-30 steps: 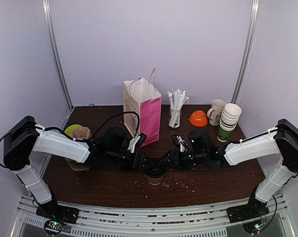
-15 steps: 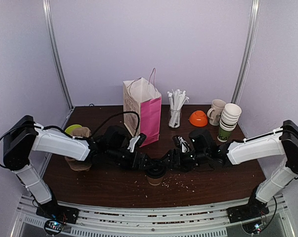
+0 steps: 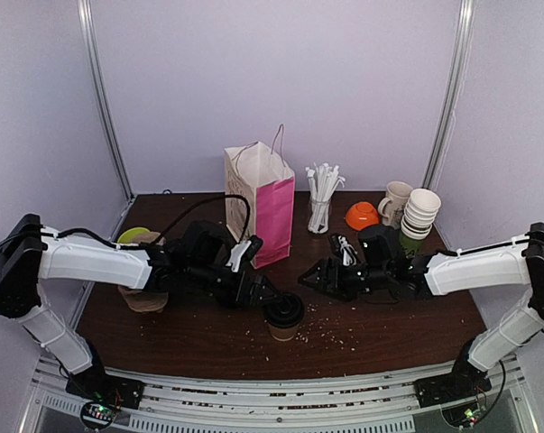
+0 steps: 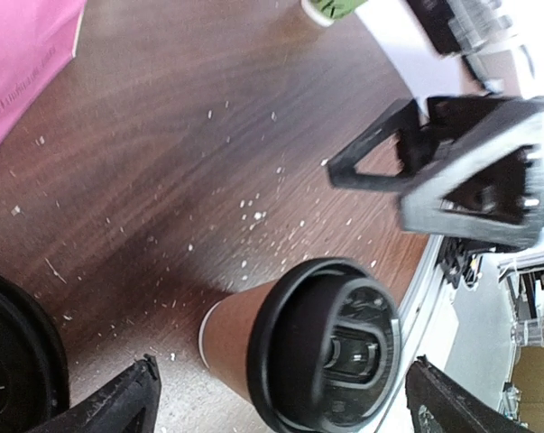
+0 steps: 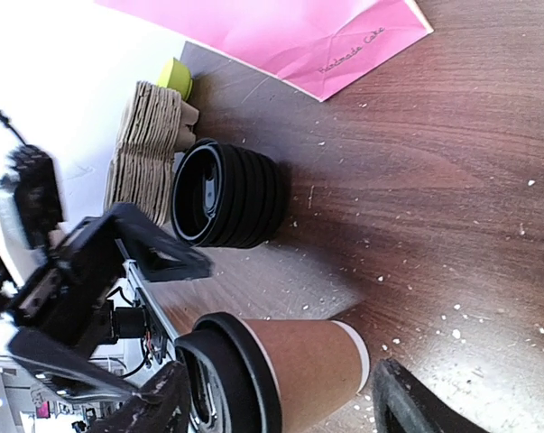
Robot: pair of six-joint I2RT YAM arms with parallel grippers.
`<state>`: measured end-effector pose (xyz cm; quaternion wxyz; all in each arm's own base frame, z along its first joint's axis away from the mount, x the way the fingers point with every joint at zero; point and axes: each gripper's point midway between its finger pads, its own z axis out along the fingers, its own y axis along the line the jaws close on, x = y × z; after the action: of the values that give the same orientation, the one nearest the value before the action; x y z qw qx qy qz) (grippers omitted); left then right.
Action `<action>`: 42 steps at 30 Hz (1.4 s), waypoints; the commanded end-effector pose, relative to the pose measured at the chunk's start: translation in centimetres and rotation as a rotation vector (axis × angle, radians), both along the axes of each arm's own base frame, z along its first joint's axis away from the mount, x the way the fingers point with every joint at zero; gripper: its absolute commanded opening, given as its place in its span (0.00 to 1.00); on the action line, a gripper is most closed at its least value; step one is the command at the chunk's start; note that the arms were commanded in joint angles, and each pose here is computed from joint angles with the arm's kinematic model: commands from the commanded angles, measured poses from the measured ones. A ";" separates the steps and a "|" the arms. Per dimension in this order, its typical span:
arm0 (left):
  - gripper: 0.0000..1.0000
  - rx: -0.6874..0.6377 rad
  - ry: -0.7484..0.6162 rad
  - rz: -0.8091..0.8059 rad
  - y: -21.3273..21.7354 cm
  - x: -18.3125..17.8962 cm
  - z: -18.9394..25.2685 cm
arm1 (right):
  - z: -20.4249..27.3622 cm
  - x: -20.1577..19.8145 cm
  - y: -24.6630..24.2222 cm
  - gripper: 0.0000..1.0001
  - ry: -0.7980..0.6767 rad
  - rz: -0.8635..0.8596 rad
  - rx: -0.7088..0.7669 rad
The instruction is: Pack the takeout coffee
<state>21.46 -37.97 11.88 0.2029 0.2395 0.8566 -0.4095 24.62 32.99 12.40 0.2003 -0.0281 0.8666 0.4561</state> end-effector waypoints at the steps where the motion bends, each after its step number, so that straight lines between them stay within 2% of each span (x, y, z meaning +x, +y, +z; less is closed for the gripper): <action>1: 0.98 -0.041 -0.057 0.064 0.6 1.0 2.8 | -1.3 0.0 -0.4 0.69 0.019 -0.004 -0.022; 3: 0.97 -0.042 -0.055 0.113 1.4 1.3 2.6 | -1.8 -0.1 -0.4 0.68 0.029 -0.001 -0.024; 7: 0.85 -0.011 -0.021 0.177 2.8 1.8 1.0 | -2.5 -0.3 -0.2 0.65 0.049 0.014 -0.024; 12: 0.77 0.005 0.014 0.164 2.6 1.7 -0.5 | -3.1 -0.7 0.1 0.63 0.069 0.035 -0.026; 32: 0.71 -0.006 0.064 0.094 1.5 0.7 -2.2 | -4.5 -2.5 -0.4 0.59 0.105 0.074 -0.063; 37: 0.72 -0.005 0.063 0.095 1.6 0.7 -2.1 | -3.4 -2.0 -0.6 0.65 0.078 0.044 -0.054; 42: 0.74 0.003 0.061 0.099 1.9 0.6 -2.1 | -2.3 -1.5 -1.3 0.66 0.047 0.004 -0.066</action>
<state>21.98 -36.03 9.58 0.1886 0.1802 0.8795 -0.3980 23.05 32.59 9.49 0.1579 -0.0316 0.8819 0.4431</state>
